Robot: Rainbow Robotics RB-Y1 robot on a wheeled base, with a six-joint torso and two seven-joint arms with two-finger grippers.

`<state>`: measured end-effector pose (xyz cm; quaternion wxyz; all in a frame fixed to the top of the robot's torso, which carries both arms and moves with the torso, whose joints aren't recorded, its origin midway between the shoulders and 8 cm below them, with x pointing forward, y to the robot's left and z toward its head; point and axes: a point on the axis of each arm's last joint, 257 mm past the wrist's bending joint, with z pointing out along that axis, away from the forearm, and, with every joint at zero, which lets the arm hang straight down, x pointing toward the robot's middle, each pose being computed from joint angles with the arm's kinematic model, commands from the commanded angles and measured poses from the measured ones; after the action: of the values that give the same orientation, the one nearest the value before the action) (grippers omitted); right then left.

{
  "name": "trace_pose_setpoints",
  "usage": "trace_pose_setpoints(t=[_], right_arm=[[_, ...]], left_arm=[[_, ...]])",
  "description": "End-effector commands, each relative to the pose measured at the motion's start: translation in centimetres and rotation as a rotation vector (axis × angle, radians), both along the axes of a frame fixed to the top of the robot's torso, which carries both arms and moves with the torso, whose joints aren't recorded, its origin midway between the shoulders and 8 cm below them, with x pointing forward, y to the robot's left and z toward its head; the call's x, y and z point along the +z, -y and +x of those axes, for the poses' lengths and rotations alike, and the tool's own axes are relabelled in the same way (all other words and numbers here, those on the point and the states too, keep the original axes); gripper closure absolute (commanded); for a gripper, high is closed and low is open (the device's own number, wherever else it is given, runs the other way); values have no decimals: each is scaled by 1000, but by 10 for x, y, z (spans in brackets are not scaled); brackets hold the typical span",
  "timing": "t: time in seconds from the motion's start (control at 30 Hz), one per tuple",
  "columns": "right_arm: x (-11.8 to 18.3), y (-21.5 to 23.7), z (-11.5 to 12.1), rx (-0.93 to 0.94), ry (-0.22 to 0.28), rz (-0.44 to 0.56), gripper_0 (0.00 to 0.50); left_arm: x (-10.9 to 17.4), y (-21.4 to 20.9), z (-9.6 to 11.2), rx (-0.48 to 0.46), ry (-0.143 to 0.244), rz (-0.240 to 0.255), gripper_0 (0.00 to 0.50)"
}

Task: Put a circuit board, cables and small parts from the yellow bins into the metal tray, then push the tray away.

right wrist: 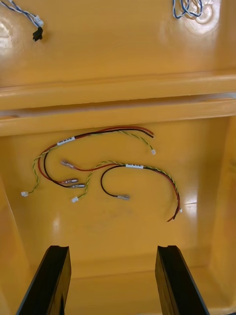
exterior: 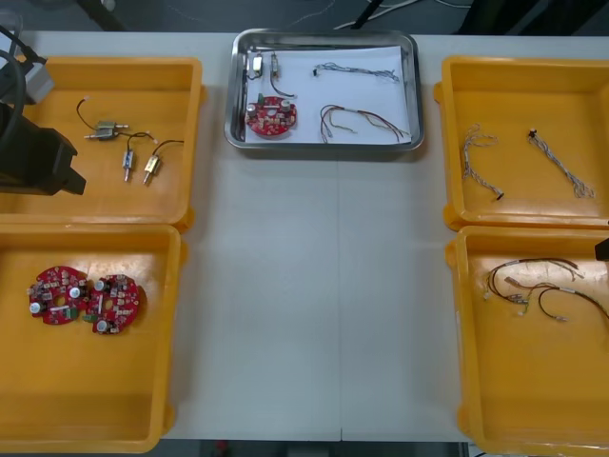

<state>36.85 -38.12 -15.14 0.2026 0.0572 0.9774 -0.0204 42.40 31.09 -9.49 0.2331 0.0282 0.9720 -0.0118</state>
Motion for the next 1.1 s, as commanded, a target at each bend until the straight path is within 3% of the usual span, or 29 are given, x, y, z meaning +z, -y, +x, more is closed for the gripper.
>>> trace_pose_setpoints(t=[0.03,1.1], right_arm=[[13,18,-1,-30,13,-25,0],[12,15,4,-14,35,-18,0]], left_arm=[[14,-18,-2,-32,33,69,0],[14,-18,-2,-32,33,69,0]])
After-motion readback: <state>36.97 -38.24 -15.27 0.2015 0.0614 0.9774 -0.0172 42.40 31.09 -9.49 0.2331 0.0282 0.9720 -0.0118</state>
